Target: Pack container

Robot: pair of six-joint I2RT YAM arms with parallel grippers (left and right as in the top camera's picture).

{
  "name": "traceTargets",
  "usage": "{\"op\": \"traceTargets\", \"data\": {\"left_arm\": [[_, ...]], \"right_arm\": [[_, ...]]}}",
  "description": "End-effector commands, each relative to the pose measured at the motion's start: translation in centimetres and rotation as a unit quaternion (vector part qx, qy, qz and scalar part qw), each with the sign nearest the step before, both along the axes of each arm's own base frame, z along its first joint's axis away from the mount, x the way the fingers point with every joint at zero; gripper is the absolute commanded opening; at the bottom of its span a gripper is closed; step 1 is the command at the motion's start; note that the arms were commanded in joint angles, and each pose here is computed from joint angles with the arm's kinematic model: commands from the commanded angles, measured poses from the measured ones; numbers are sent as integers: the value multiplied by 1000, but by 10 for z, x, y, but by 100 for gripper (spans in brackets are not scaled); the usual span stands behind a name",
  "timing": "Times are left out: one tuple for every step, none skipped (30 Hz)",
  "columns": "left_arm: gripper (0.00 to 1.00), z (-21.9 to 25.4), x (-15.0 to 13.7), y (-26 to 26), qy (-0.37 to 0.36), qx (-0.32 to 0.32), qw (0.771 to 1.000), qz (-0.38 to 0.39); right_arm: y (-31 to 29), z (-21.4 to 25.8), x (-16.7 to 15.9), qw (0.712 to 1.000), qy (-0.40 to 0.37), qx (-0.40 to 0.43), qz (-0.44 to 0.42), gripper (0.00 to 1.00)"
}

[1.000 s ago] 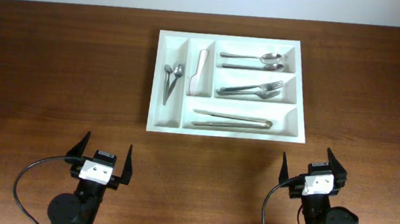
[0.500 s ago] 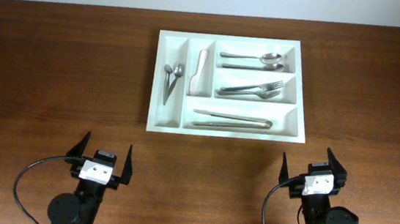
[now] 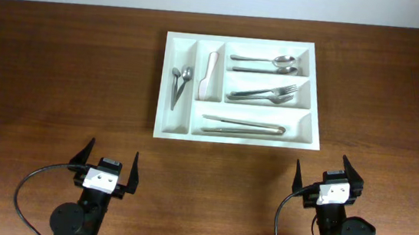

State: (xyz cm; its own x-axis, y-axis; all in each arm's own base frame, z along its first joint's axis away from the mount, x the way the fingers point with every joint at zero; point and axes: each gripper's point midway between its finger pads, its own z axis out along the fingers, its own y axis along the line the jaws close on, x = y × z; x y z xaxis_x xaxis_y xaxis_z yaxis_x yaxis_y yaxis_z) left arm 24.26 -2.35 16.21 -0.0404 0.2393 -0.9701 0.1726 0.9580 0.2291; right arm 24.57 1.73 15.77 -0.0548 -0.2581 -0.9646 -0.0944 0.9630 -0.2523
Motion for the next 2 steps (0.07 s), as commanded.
{"op": "traceTargets", "data": {"left_arm": [[99, -1, 0, 2, 0, -4, 1000, 5], [99, -1, 0, 2, 0, -4, 1000, 5]], "right_arm": [[-3, -2, 0, 1000, 1, 7, -8, 99], [-3, -2, 0, 1000, 1, 7, -8, 99]]}}
